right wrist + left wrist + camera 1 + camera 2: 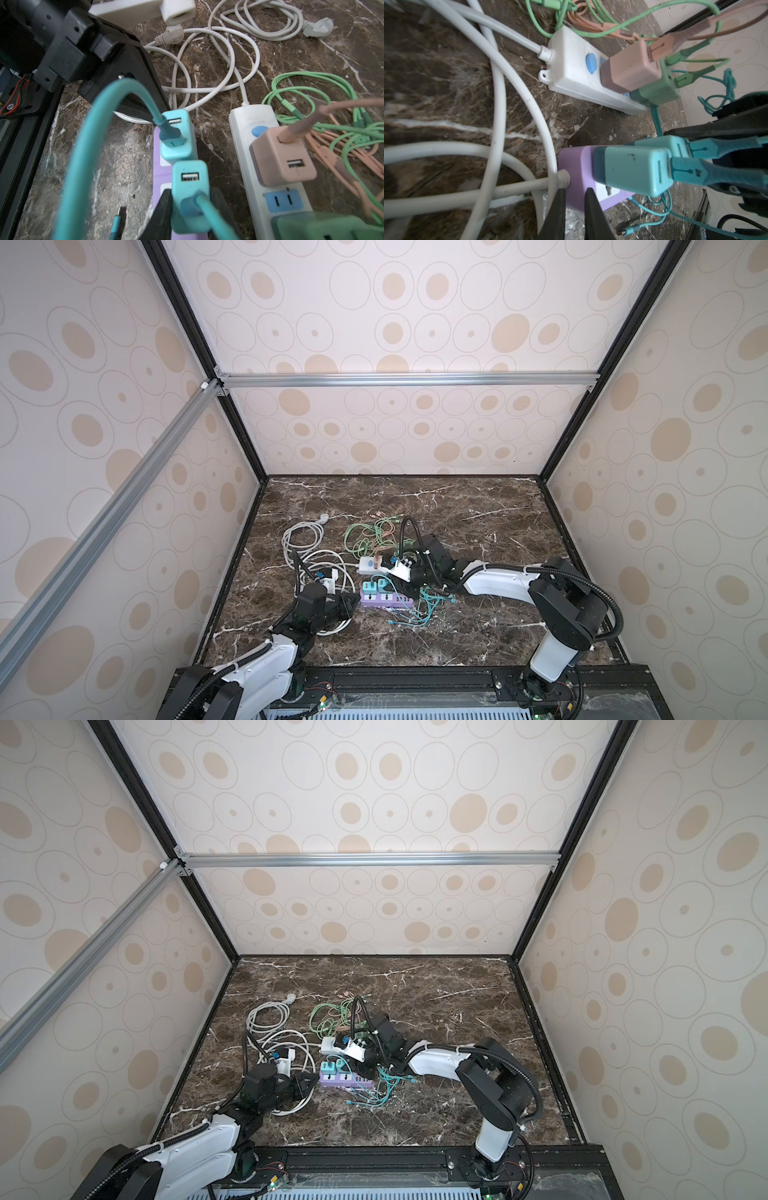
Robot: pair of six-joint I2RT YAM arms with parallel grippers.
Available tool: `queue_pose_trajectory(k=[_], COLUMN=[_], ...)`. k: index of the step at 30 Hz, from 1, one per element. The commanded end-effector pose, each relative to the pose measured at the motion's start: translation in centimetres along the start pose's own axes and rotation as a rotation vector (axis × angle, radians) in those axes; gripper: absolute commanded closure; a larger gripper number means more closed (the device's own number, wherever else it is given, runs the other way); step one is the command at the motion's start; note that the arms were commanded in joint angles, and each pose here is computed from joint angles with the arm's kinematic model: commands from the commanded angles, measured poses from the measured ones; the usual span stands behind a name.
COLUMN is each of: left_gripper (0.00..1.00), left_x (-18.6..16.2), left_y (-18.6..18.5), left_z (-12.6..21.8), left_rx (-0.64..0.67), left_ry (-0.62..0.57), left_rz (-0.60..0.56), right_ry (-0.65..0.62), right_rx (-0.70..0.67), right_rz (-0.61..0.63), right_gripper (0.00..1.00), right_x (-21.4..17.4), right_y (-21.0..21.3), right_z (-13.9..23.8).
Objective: Insert the plug
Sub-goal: 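Press the teal charger prongs down into the purple strip socket with the right gripper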
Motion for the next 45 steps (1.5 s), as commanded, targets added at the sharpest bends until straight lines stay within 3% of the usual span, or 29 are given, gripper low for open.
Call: queue_pose_trajectory(k=[1,25,45], left_gripper=[0.83,0.82,0.82], left_x=[-0.2,0.6,1.1], left_y=[0.5,-0.1,-0.2], left_z=[0.1,0.8,1.2], left_rx=[0.023,0.021,0.019], left_ry=[0.004,-0.029,-0.051], left_rz=[-0.006,-0.014,-0.003], right_ry=[0.245,0.257,0.211], right_rx=[-0.025,-0.067,-0.142], right_rz=[-0.061,-0.159,-0.211], right_gripper=[0.96,0.98,0.8], right_x=[-5.1,-8.9,-10.4], right_y=[0.6,1.1,1.7], right_z=[-1.5,-1.6,-1.0])
Point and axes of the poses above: each gripper's point midway between its finger pads, its own z axis back along the fingers, its own y axis along the line the jaws close on, x = y × z, the point moved 10 cm from there along z, back along the fingers, and after that the axes turned 1 degree about -z, right-handed, at the moved point
